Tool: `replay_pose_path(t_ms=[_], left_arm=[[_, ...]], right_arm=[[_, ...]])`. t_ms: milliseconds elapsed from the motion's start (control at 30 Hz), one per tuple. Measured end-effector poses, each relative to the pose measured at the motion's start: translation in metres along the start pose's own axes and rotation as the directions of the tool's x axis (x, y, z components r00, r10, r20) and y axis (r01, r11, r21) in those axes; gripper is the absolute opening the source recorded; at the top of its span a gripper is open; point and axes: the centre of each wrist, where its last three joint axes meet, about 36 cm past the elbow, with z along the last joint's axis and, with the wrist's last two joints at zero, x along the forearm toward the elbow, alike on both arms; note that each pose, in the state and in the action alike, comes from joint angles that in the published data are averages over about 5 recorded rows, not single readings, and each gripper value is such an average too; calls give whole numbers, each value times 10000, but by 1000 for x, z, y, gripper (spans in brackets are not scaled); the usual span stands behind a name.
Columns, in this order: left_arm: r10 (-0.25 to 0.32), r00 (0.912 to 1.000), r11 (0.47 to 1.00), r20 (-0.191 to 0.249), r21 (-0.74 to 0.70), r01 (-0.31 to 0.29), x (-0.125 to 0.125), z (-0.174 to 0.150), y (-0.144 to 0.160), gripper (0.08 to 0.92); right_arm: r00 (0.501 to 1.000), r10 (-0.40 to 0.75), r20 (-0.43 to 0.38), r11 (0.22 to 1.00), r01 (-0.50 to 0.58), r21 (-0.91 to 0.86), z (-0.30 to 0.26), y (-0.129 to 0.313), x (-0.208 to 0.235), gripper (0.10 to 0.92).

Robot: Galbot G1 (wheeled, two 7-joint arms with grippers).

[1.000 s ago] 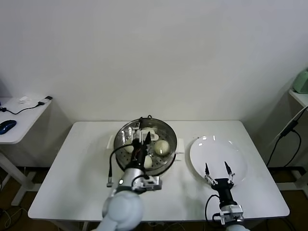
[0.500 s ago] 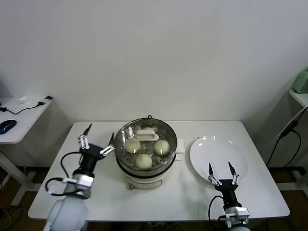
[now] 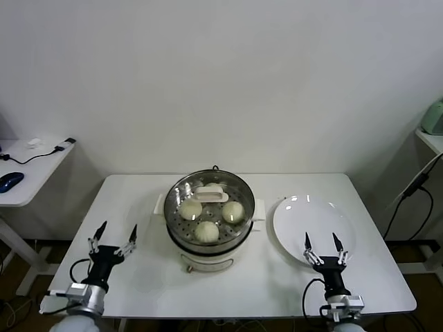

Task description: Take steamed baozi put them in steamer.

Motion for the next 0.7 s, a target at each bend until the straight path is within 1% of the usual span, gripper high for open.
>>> replay_pose_path(t_ms=[300, 700], left_arm=[[-57, 9997, 9966, -242, 817, 77, 14, 29, -1, 823], [-27, 9996, 9931, -269, 1169, 59, 23, 42, -4, 823]], right_arm=[[9999, 25, -144, 9998, -28, -202, 1, -1, 1, 822], [9997, 38, -250, 9995, -46, -315, 1, 0, 1, 823]])
